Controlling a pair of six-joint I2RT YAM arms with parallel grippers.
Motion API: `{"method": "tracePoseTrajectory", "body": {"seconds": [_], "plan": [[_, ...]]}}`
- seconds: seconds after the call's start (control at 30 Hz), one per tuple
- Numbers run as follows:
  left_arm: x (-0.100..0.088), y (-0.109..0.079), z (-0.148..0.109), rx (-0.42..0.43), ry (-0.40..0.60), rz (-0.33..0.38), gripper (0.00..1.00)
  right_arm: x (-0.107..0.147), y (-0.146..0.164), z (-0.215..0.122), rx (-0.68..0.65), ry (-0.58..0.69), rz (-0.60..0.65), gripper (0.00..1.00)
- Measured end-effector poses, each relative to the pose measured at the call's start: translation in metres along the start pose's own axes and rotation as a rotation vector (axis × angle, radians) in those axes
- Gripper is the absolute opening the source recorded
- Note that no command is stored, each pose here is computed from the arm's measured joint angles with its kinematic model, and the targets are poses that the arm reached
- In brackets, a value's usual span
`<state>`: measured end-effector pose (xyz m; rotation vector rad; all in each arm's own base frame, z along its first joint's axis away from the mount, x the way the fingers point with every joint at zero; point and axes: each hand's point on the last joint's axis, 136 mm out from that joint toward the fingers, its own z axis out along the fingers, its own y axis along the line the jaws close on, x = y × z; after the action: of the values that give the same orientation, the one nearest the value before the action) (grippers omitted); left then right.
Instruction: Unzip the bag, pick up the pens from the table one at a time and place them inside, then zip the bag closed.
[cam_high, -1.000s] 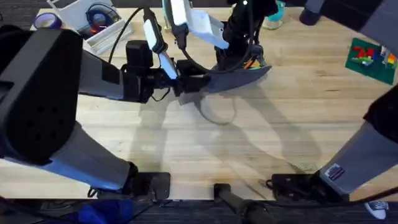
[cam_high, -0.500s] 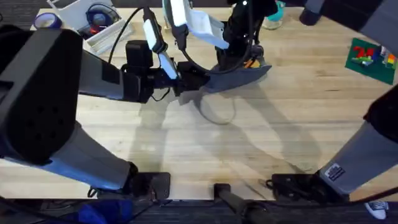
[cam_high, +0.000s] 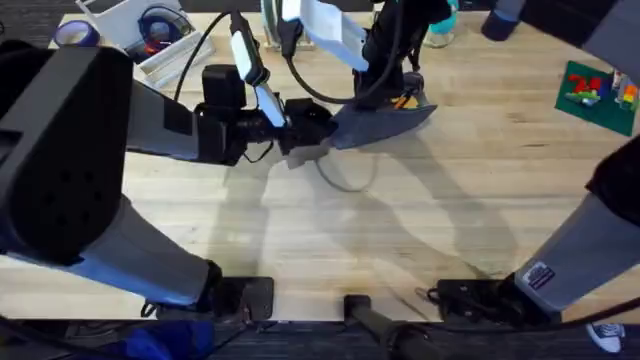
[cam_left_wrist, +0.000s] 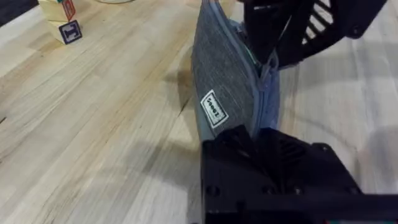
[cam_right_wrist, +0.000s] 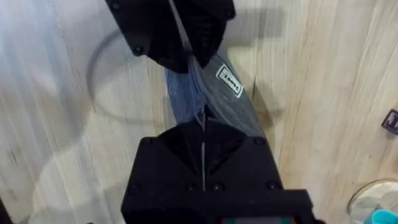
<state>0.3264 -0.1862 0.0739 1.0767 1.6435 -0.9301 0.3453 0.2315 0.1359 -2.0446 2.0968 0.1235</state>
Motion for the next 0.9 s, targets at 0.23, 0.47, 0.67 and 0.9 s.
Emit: {"method": "tracePoseTrajectory", "body": {"seconds": [0.23, 0.47, 0.67, 0.9], "plan": [[0.000, 0.000, 0.000, 0.000, 0.001, -0.001, 0.045, 0.005, -0.004, -0.001, 0.017, 0.020, 0.078, 0.030], [0.000, 0.000, 0.000, 0.000, 0.001, -0.001, 0.045, 0.014, -0.009, -0.006, 0.020, 0.028, 0.158, 0.031], [0.000, 0.000, 0.000, 0.001, 0.001, -0.002, 0.044, 0.023, -0.006, -0.007, 0.000, 0.046, 0.197, 0.031], [0.000, 0.000, 0.000, 0.002, 0.001, -0.003, 0.044, 0.038, -0.008, -0.010, -0.019, 0.052, 0.268, 0.032]]}}
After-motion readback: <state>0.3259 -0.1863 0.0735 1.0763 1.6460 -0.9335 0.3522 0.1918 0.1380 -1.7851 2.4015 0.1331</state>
